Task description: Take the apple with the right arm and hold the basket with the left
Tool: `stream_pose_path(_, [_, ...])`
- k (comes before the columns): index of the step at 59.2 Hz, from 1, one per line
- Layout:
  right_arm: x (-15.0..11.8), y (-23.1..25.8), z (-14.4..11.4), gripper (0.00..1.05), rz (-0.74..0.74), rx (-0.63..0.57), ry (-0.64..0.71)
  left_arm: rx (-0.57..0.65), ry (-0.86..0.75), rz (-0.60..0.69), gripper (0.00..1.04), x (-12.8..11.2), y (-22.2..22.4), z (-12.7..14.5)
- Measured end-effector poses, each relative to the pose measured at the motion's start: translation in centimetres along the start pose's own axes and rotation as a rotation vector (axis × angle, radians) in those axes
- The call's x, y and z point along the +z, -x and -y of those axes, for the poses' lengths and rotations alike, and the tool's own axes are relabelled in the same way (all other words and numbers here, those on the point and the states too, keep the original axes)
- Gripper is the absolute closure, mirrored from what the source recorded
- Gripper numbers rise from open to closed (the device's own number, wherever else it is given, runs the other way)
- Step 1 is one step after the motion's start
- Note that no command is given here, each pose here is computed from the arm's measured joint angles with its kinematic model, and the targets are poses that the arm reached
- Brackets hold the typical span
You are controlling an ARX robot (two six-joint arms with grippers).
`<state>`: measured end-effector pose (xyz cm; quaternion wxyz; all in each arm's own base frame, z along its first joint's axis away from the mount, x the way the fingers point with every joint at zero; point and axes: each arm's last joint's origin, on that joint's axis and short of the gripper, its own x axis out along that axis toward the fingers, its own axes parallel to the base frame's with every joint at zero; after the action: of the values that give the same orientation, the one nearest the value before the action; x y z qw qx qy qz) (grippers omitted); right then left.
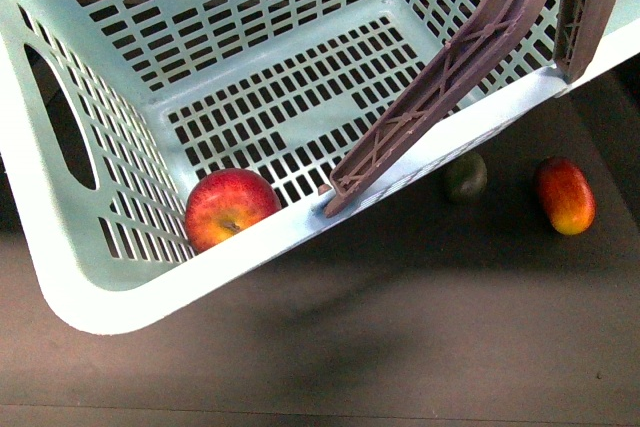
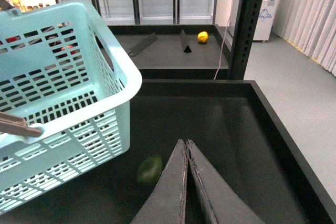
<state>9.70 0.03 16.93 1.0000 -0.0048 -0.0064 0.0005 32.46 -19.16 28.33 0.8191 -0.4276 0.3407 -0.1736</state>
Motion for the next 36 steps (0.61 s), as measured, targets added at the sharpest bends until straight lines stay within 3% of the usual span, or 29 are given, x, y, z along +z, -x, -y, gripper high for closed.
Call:
stream_pose_path(26, [0.01,0.00,0.00,0.36,0.001,0.000,0.000,0.001,0.001,0.001,0.90,0.01,0.00,-0.01])
stream_pose_path(33, [0.01,0.00,0.00,0.10,0.001,0.000,0.000,0.000,0.001,0.001,0.90,0.01,0.00,-0.01])
stream_pose_path(36, [0.01,0.00,0.00,0.08,0.001,0.000,-0.002,0.000,0.001,0.001,0.90,0.01,0.00,-0.01])
